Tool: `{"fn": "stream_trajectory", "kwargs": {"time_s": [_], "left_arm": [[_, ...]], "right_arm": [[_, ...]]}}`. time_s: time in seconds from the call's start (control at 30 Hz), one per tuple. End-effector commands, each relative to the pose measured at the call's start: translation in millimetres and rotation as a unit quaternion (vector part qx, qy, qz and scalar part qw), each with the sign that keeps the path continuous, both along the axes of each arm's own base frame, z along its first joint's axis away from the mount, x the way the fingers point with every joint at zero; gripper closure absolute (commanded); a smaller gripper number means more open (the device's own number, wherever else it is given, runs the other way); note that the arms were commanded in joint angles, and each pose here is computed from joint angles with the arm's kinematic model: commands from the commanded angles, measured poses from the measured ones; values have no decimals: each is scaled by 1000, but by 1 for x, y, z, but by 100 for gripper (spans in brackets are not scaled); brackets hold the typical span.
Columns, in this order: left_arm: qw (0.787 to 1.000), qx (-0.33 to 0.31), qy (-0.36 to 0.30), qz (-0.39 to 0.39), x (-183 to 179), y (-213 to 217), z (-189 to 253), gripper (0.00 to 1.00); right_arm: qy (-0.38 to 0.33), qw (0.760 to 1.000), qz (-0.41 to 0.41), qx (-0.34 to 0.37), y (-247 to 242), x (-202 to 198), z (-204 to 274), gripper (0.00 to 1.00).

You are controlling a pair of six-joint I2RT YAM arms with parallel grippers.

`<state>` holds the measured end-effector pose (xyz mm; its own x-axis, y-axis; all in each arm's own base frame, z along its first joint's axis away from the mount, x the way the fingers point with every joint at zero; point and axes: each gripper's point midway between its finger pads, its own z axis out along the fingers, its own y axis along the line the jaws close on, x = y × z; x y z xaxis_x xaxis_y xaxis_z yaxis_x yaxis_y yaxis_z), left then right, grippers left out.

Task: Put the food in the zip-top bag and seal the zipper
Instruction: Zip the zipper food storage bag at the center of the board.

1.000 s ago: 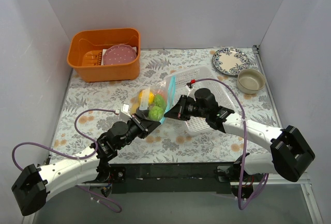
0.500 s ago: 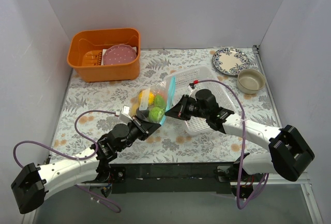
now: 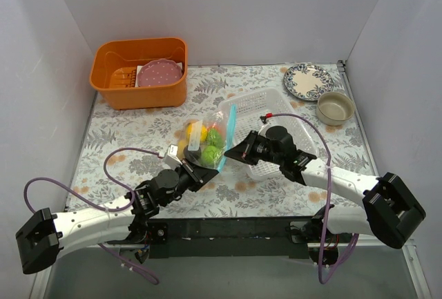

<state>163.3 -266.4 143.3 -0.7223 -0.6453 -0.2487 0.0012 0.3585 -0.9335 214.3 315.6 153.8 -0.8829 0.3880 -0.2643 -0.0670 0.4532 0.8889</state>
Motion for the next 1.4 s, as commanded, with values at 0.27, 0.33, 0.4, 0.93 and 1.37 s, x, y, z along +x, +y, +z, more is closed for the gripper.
{"fn": "stream_trajectory", "kwargs": {"time_s": [0.27,0.33,0.4,0.93,1.37], "left_arm": [[999,12,-5,-41,-22,-20,4,100],[999,11,-8,-43,-23,-21,7,100],[999,14,-11,-42,-23,-21,7,100],[998,6,-61,18,-2,-8,31,17],[997,3,-80,19,7,-24,44,29]], "right_arm": [[-90,986,-139,36,-27,54,40,99],[-91,985,-139,36,-27,54,40,99],[-89,986,-134,41,-26,53,42,98],[-51,999,-8,-3,-18,4,28,90],[-32,998,52,8,-14,-23,29,92]]}}
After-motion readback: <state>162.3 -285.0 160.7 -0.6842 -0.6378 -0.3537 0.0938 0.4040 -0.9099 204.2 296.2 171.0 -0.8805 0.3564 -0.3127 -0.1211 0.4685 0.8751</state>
